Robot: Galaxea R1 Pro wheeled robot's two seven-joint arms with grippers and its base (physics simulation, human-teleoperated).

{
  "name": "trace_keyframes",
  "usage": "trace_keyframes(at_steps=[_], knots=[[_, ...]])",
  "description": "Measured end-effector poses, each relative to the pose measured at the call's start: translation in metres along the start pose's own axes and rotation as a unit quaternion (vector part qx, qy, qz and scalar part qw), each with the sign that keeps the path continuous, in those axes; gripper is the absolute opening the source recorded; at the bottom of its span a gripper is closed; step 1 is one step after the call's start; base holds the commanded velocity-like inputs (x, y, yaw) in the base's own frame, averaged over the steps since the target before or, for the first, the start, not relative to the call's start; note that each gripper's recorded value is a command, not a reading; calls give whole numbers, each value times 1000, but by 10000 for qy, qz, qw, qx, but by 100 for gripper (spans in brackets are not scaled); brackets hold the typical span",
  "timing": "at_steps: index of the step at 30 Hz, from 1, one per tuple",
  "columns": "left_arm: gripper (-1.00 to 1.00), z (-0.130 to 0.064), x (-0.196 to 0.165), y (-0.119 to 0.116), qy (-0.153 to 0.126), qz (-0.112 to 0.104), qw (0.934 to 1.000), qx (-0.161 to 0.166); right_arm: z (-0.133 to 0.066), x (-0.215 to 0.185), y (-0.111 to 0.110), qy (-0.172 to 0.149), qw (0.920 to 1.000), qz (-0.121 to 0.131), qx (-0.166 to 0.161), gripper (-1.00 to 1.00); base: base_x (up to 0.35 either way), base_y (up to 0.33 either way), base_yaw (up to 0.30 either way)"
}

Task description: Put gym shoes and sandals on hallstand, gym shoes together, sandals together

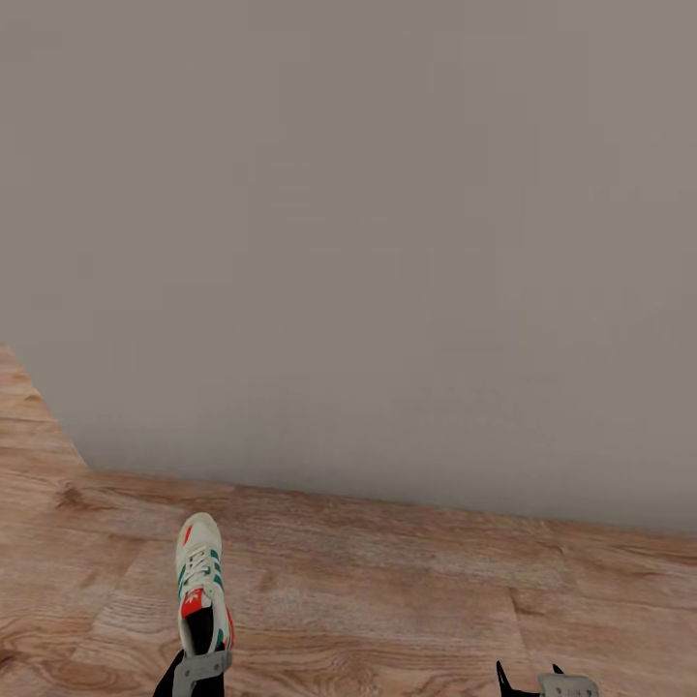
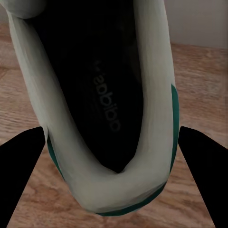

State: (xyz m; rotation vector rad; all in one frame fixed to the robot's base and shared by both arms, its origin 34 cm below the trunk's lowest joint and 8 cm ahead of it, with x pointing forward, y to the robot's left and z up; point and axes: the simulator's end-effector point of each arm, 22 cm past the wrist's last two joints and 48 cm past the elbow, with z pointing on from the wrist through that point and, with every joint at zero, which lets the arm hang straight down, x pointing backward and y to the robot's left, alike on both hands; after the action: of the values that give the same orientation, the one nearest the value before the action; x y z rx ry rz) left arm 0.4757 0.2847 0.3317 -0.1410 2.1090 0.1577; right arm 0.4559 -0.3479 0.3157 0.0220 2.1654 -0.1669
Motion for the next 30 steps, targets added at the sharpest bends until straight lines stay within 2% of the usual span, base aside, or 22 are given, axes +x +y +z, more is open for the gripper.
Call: trace_keyframes(at_steps=[8, 30], knots=[[-100, 0, 0, 0, 2, -1, 10000, -4, 0, 0, 0, 1, 10000, 1, 2, 100, 5, -5, 213], [-100, 0, -2, 1, -29, -11, 10000, -9, 0, -3, 0, -29, 10000, 4, -2, 100, 0, 0, 275]])
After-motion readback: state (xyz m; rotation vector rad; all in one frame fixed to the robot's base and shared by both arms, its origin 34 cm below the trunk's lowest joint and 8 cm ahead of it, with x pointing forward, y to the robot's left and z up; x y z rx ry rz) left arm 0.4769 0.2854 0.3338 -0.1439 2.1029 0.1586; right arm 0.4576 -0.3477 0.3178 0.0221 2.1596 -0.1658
